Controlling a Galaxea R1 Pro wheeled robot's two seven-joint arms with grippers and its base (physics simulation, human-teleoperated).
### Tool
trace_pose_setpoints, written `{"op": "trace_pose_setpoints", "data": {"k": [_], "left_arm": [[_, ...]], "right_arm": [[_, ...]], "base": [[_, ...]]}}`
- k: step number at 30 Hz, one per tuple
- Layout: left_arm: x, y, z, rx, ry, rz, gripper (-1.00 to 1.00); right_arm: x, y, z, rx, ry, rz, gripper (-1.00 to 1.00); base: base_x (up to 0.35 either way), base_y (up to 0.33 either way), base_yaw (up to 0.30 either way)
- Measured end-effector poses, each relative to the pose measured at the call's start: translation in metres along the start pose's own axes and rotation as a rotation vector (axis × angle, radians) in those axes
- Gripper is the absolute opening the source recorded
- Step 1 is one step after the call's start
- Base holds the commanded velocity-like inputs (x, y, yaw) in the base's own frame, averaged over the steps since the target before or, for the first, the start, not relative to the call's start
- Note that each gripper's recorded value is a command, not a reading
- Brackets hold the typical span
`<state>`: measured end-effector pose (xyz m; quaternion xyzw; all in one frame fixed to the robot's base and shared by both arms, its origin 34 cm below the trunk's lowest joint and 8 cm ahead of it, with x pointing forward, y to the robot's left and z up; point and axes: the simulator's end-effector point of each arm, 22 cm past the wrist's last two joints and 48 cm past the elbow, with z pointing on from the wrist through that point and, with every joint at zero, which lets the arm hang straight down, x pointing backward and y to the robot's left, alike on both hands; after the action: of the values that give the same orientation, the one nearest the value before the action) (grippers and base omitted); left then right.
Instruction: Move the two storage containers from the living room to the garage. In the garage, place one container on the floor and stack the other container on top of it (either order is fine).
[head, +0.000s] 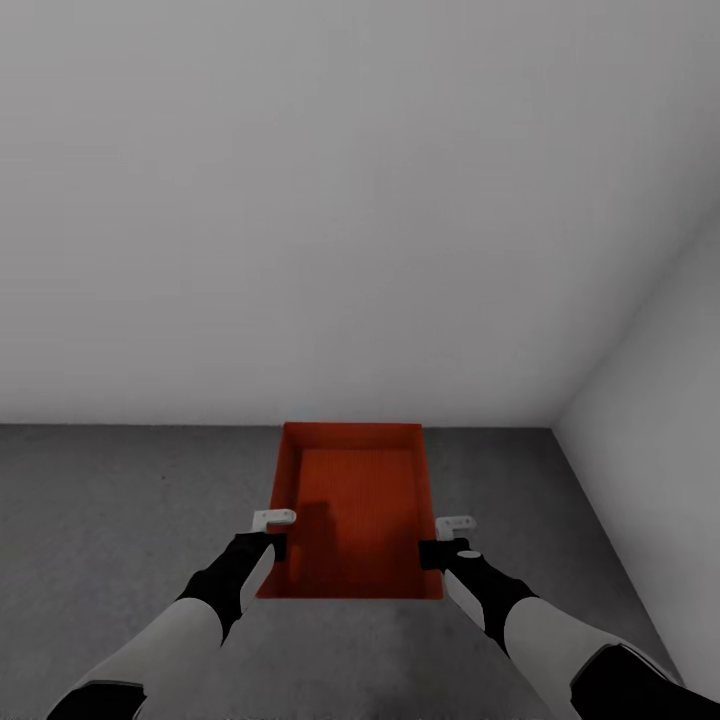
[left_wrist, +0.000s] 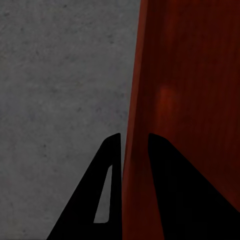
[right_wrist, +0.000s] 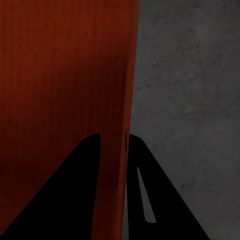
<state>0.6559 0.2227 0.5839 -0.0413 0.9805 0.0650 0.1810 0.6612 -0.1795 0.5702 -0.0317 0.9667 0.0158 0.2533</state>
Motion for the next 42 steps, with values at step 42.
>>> {"op": "trace_pose_setpoints", "data": {"k": [42], "left_arm": [[0.056, -0.009, 0.085, -0.004, 0.066, 0.010, -1.00]], "right_arm": [[0.068, 0.000, 0.076, -0.003, 0.067, 0.003, -1.00]], "base": [[0.000, 0.000, 0.000]]}}
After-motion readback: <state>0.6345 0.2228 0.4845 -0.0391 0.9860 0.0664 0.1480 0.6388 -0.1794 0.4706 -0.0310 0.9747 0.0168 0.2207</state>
